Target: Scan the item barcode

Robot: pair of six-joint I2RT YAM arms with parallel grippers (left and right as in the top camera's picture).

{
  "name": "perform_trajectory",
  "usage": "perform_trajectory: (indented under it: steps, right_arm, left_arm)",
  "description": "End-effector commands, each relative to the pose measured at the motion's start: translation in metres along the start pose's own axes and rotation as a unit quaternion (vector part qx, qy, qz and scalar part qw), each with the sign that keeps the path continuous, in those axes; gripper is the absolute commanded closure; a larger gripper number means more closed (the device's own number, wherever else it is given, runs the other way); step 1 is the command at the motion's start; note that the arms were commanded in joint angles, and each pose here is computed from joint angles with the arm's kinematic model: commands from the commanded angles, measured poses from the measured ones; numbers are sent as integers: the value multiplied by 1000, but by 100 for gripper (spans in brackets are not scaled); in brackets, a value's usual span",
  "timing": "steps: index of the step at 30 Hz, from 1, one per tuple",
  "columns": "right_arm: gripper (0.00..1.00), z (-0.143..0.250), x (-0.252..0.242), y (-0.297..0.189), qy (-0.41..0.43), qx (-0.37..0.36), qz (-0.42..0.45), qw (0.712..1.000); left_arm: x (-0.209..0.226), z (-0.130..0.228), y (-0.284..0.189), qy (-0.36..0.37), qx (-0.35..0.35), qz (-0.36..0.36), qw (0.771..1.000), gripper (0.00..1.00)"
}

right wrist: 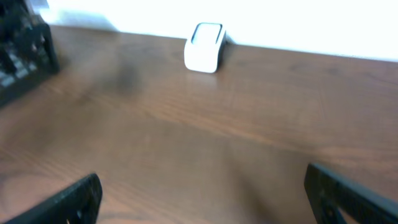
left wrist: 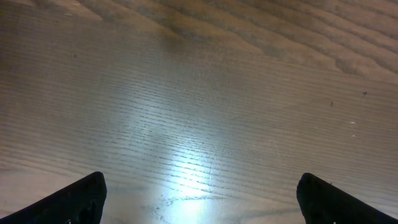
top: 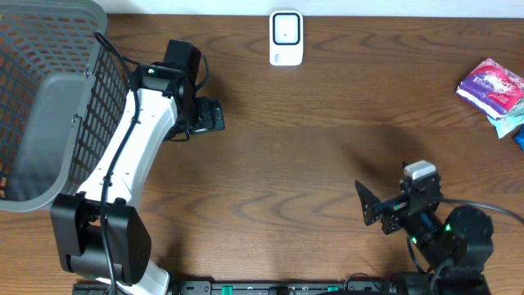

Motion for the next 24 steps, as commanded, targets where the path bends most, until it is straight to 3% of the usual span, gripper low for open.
perform_trajectory:
  steps: [1,14,24]
  right_arm:
    - [1,20,1,9,-15,-18,7,1000]
    - [1,43,-3,25,-65,-145,75,984]
    - [1,56,-13,26,-42,-152,131,979]
  left_arm:
    - [2,0,-1,6,-3,-6,1000,2]
    - [2,0,-1,6,-3,-5,1000,2]
    - [2,0,-1,6,-3,-6,1000,2]
Point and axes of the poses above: each gripper's point midway between its finger pads, its own y axis out along the fingers, its own x axis along the line the jaws close on, z = x × y, the point moved 8 cm from there along -y, back along the fingers, and after that the axes turned 10 degrees about -y, right-handed, at the moved point
